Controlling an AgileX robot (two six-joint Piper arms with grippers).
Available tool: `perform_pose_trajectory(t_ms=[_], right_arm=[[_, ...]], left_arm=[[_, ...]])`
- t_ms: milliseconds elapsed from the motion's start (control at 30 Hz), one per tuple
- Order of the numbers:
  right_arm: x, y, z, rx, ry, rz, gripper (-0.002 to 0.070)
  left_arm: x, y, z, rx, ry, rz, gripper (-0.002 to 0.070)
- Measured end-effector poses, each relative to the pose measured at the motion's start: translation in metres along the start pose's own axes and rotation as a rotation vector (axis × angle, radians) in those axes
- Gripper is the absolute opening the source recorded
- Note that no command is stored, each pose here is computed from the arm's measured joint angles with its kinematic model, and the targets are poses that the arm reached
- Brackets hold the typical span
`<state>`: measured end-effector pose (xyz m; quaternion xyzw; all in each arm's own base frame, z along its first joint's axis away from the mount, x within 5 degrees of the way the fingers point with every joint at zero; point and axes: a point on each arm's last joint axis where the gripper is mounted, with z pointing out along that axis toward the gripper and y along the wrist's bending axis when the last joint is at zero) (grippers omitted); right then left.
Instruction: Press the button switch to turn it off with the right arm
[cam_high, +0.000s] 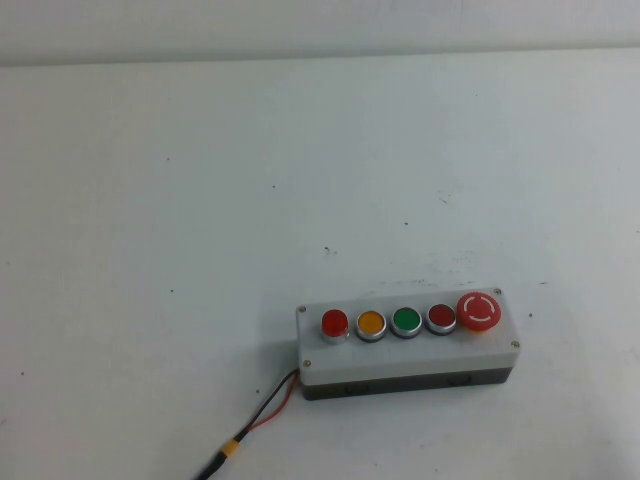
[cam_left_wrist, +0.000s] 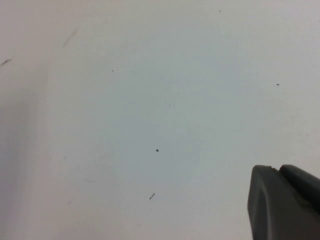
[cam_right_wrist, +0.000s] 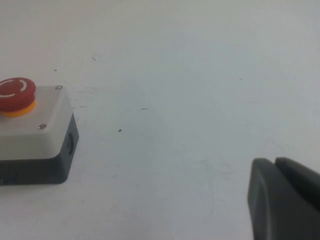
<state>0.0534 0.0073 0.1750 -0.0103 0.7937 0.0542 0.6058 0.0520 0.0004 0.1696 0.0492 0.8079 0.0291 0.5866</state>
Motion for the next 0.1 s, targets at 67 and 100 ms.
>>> perform_pose_trajectory(t_ms=[67, 100], right_arm=[[0.0000, 0.0000, 0.0000, 0.000, 0.000, 0.000, -0.0016], [0.0000, 0.0000, 0.0000, 0.000, 0.000, 0.000, -0.0016]], left_arm=[[0.0000, 0.0000, 0.0000, 0.000, 0.000, 0.000, -0.0002], [0.0000, 0.0000, 0.0000, 0.000, 0.000, 0.000, -0.0002]])
